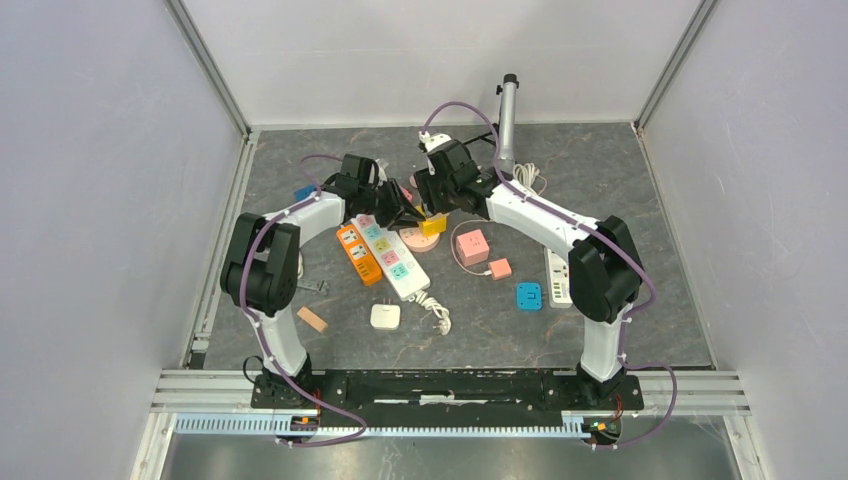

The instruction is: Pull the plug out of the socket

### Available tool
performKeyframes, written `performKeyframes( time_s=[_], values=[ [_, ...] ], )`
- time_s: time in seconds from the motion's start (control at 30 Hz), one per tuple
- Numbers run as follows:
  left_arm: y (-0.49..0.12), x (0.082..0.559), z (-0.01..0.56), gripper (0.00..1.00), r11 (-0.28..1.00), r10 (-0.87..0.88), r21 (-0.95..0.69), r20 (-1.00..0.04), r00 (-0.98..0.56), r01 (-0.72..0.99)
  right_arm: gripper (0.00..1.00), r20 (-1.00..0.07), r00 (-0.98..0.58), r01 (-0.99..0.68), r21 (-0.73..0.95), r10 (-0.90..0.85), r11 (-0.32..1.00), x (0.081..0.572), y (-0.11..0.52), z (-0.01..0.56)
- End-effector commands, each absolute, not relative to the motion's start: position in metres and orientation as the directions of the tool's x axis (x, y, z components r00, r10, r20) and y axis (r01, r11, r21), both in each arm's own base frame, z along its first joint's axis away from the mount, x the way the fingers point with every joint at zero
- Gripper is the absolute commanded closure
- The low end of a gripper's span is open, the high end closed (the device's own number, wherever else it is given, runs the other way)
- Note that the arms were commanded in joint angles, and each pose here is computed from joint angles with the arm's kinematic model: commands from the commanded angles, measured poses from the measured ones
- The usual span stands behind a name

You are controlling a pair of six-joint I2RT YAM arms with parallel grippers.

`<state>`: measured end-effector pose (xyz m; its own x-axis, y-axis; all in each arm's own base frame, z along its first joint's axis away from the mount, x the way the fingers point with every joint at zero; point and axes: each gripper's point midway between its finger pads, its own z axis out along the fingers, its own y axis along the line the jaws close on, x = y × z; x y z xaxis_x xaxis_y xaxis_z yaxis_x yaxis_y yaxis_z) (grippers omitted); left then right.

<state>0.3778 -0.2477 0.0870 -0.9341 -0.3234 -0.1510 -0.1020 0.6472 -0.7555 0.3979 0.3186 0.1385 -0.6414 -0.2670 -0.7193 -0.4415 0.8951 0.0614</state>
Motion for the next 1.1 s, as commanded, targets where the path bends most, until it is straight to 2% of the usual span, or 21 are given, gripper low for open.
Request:
performKeyframes(
  time_s=[0.0, 0.2, 0.37, 0.53, 0.77, 0.83, 0.9, 1.07],
  values=[
    [-0.205, 0.354, 0.018, 0.67, 0.788, -0.398, -0.548, -0.105, -0.911, -0.281, 1.0, -0.816, -0.564, -0.482, 0.2, -0.127, 0.853, 0.395, 0.34, 0.207],
    [-0.204, 0.349, 0.012, 0.68, 0.791, -0.403, -0.533, -0.084, -0.911, -0.3, 1.0, -0.841, -0.537, -0.485, 0.236, -0.074, 0.842, 0.394, 0.339, 0.209],
    [-0.204, 0.351, 0.013, 0.69, 0.793, -0.402, -0.531, -0.086, -0.912, -0.3, 1.0, -0.846, -0.513, -0.45, 0.118, -0.148, 0.885, 0.402, 0.323, 0.185],
    [-0.202, 0.349, 0.011, 0.69, 0.797, -0.401, -0.52, -0.076, -0.913, -0.307, 1.0, -0.869, -0.462, -0.453, 0.059, -0.178, 0.889, 0.408, 0.317, 0.196],
    [-0.203, 0.349, 0.009, 0.69, 0.798, -0.399, -0.517, -0.069, -0.914, -0.309, 1.0, -0.833, -0.551, -0.487, 0.272, -0.051, 0.83, 0.399, 0.334, 0.198],
    [-0.203, 0.349, 0.008, 0.69, 0.799, -0.397, -0.516, -0.069, -0.915, -0.308, 1.0, -0.828, -0.558, -0.494, 0.282, -0.051, 0.822, 0.397, 0.336, 0.193],
    [-0.202, 0.348, 0.007, 0.69, 0.801, -0.394, -0.513, -0.066, -0.917, -0.308, 1.0, -0.829, -0.555, -0.502, 0.261, -0.075, 0.825, 0.398, 0.337, 0.189],
    [-0.203, 0.347, 0.006, 0.7, 0.802, -0.393, -0.51, -0.059, -0.917, -0.311, 1.0, -0.851, -0.487, -0.494, 0.083, -0.197, 0.865, 0.397, 0.334, 0.185]
  ],
)
